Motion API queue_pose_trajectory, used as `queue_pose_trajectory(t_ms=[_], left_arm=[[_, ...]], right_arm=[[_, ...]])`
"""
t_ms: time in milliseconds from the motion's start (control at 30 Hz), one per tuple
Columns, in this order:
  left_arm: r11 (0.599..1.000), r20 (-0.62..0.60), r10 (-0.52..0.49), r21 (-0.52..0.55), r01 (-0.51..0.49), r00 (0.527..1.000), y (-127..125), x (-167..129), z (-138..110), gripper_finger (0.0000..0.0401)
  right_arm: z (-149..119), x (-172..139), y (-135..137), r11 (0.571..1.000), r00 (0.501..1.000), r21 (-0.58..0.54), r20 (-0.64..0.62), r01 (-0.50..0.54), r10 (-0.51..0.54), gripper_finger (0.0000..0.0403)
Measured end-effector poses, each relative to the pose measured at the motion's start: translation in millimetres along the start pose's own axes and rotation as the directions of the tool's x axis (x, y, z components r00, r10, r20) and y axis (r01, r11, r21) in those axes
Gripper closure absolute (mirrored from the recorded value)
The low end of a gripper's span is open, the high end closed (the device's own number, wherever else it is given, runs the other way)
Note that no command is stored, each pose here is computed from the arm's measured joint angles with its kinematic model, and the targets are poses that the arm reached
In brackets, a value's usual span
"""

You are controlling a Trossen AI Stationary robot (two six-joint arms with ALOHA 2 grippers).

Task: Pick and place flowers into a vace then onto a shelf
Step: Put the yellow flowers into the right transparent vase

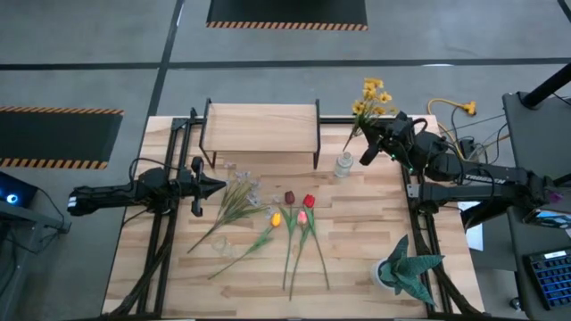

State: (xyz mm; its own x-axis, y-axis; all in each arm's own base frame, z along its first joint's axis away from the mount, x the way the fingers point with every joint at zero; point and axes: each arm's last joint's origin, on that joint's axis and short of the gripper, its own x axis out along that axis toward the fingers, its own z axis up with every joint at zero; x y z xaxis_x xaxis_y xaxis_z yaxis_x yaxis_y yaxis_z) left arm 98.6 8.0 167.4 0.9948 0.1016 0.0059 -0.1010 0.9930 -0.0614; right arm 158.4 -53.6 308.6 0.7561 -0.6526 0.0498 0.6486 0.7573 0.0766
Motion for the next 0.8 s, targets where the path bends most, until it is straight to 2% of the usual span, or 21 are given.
queue_pose_trajectory(t_ms=[233, 467, 800], left_arm=[[1.000, 0.000, 0.000, 0.000, 0.000, 1.000, 0, 0, 0, 0.0400], [1.000, 0.000, 0.000, 0.000, 0.000, 1.000, 0, 0, 0, 0.0400], [1.000, 0.000, 0.000, 0.000, 0.000, 1.000, 0, 0, 0, 0.0400]], right_arm=[[-7, -4, -2, 1.000, 0.998, 0.000, -0.068, 0.004, -0.004, 0.0390], [-21, -1, -2, 1.000, 0.994, -0.030, -0.112, 0.006, -0.009, 0.0390], [-44, -2, -3, 1.000, 0.985, -0.014, -0.170, 0.014, -0.017, 0.0390]])
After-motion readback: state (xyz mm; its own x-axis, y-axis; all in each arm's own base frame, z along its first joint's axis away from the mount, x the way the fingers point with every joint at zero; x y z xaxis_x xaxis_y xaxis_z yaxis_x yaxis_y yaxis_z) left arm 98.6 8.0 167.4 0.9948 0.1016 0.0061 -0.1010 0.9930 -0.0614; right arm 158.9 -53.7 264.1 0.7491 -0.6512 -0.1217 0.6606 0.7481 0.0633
